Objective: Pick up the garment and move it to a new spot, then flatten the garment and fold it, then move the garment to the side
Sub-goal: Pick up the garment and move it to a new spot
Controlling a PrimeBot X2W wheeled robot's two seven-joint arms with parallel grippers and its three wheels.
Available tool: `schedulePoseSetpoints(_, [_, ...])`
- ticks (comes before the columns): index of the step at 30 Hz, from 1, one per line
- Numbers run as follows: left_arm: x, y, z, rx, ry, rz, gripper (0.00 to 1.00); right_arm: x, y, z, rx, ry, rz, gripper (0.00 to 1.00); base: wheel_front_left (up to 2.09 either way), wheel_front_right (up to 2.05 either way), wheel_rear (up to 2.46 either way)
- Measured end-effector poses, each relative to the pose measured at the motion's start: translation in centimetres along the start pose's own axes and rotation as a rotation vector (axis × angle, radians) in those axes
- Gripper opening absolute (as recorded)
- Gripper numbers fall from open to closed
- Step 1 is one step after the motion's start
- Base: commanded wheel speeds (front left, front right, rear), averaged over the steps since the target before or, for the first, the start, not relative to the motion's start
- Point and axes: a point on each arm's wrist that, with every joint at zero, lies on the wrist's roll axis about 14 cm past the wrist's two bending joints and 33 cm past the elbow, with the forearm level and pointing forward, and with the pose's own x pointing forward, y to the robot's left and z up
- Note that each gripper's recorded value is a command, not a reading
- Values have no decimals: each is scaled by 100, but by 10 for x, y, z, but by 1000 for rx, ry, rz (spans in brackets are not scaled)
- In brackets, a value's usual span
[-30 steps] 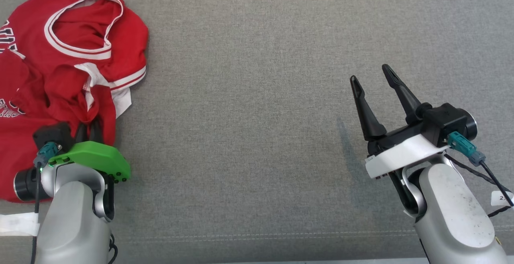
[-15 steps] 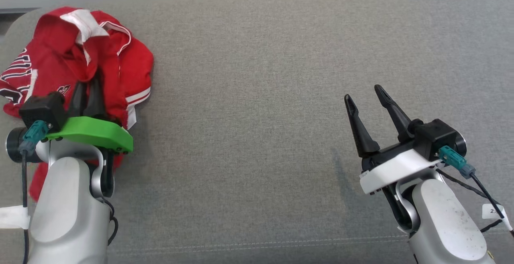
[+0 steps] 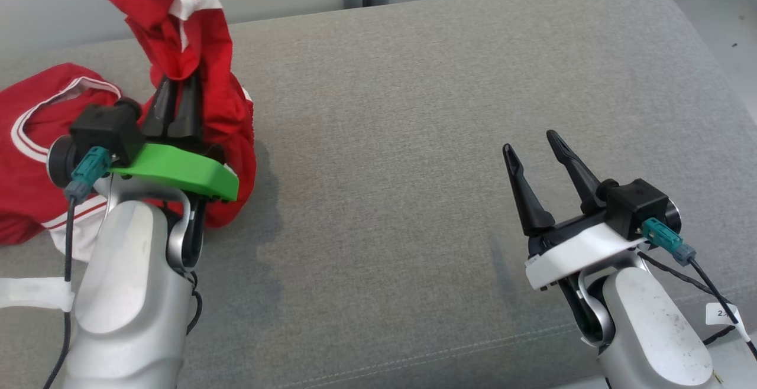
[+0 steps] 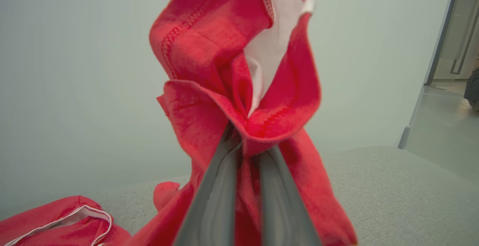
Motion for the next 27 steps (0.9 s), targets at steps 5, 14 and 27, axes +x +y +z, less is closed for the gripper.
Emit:
schedulePoseSetpoints(5, [14,-45,-17,-22,38,-117,0,-13,-19,5,-13,-5,-63,100,0,0,0])
schedulePoseSetpoints(14, [27,-112,-63,-42,163,-292,0,-36,-45,7,-24,3,-161,100,0,0,0])
schedulePoseSetpoints(27, [35,-193,-126,-74,312,-489,0,-51,-71,9,-4,15,-252,100,0,0,0])
